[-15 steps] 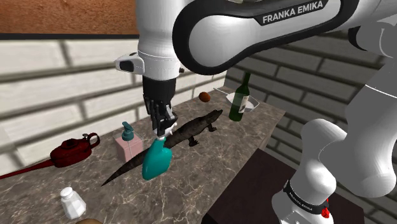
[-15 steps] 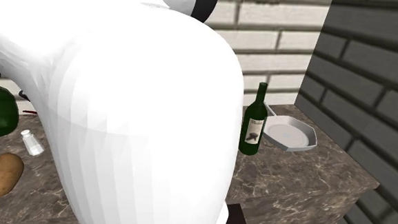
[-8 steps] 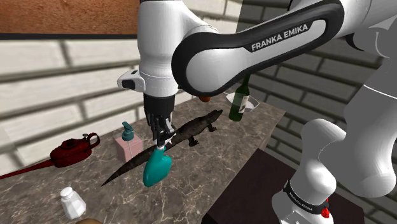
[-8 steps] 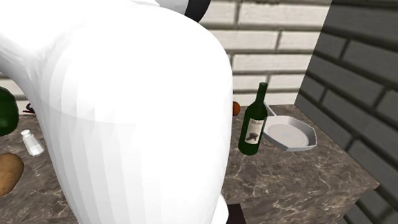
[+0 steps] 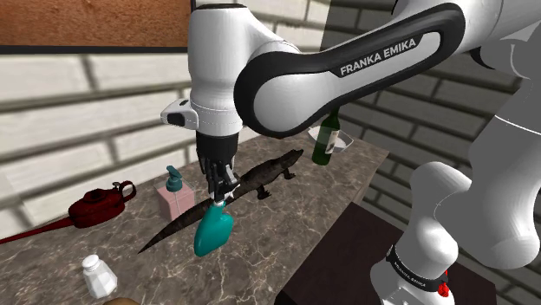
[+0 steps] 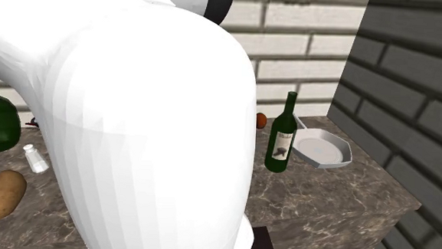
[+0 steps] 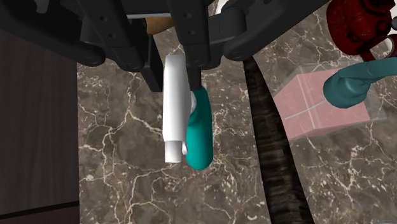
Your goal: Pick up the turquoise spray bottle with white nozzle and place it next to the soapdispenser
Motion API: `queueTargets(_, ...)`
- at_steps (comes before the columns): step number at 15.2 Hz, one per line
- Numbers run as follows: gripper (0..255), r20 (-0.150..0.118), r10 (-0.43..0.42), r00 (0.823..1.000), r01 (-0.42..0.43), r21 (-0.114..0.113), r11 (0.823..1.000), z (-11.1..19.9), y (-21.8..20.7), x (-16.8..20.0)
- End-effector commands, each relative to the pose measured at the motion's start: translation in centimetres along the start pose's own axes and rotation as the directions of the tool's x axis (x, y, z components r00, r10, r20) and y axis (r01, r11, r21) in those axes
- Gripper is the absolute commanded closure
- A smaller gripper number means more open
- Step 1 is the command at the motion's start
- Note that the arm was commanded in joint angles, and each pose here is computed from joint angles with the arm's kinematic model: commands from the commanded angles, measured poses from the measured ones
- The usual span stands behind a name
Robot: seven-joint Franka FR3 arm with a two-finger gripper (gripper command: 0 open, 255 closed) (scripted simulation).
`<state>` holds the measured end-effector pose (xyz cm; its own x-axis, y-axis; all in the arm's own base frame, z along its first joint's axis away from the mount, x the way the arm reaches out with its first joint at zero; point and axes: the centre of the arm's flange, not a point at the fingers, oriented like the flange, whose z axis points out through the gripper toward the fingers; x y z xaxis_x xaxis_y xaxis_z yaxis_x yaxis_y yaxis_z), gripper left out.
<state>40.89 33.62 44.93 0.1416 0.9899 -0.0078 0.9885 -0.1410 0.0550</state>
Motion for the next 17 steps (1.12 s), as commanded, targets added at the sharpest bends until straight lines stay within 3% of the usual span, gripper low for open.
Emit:
queueTargets(1,0,0.0,0.0,1.0,0.0,0.0,1.0,0.0,0.0,0.0)
queueTargets(6,0,0.0,0.0,1.0,0.0,0.0,1.0,0.0,0.0,0.0)
queueTargets(10,0,0.0,0.0,1.0,0.0,0.0,1.0,-5.0,0.0,0.0)
queueTargets(17,0,0.0,0.0,1.0,0.0,0.0,1.0,-5.0,0.0,0.0)
